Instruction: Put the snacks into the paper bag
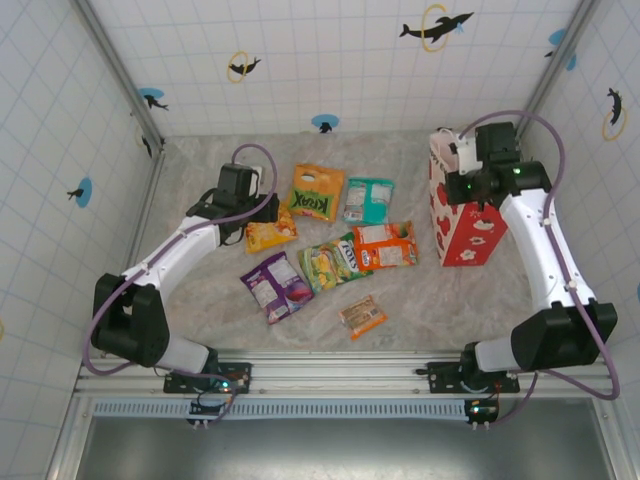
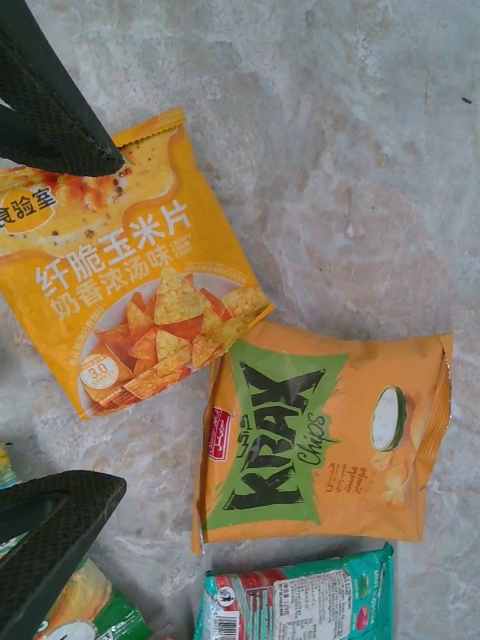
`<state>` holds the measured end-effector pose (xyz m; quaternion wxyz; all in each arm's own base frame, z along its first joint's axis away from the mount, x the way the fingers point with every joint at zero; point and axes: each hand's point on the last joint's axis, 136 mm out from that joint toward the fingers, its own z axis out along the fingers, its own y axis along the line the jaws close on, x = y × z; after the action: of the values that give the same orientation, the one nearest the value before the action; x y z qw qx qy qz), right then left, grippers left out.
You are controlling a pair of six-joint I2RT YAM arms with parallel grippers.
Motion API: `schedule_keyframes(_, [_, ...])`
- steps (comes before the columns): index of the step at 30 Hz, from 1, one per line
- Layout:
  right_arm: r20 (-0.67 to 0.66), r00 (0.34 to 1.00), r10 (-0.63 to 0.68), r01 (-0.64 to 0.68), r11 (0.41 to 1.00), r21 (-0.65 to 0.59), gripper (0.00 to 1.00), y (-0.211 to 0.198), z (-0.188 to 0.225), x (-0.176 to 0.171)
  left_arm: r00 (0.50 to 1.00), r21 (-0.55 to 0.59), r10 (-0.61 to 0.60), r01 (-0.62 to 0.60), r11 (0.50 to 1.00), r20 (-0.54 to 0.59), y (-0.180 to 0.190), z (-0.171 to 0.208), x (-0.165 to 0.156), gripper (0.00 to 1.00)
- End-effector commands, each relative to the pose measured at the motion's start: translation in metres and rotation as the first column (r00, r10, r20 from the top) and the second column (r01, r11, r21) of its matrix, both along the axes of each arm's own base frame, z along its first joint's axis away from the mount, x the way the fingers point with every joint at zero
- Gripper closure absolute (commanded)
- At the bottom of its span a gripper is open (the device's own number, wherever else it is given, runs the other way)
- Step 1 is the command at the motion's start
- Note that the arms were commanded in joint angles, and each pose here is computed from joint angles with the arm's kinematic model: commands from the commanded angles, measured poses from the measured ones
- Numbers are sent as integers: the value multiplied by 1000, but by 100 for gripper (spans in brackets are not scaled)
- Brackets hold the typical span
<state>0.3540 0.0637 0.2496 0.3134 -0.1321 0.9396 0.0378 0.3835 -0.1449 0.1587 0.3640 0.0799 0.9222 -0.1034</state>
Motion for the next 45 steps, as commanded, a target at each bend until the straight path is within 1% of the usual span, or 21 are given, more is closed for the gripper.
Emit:
schedule_keyframes(1, [44, 996, 76, -74, 996, -45, 100, 5, 0, 0, 1000, -36, -5, 6, 999, 11, -5, 7, -5, 22])
schedule_keyframes(10, [96, 987, 129, -126, 991, -41, 100, 15, -7, 5, 1000, -31, 0, 0, 1000, 14, -2, 7, -7, 22])
schedule_keyframes(18, [162, 973, 161, -155, 987, -53, 100, 20, 8, 5, 1000, -37, -1, 2, 999, 17, -3, 9, -7, 22])
schedule_keyframes(24, [169, 971, 169, -163, 985, -48, 100, 21, 10, 1, 1000, -39, -2, 3, 999, 14, -4, 9, -7, 22])
schedule_keyframes(33, [127, 973, 193, -188, 981, -51, 100, 22, -9, -4, 1000, -38, -4, 5, 999, 4, -4, 4, -9, 22])
schedule_keyframes(34, [127, 973, 192, -187, 981, -52, 97, 23, -9, -4, 1000, -37, -4, 5, 999, 4, -4, 4, -9, 22])
schedule_keyframes(37, [134, 974, 184, -178, 983, -55, 77, 21, -5, -3, 1000, -38, -5, 5, 999, 4, -4, 4, -10, 22])
schedule_keyframes(39, [144, 973, 180, -174, 983, -55, 66, 21, -1, -4, 1000, -38, -4, 4, 999, 4, -3, 4, -9, 21])
schedule_keyframes(42, [162, 972, 171, -165, 985, -54, 56, 20, 6, -5, 1000, -38, -4, 5, 999, 6, -4, 4, -9, 20])
schedule_keyframes(45, [177, 972, 157, -149, 987, -55, 51, 18, 11, -7, 1000, -42, -8, 8, 999, 6, -5, 4, -8, 20])
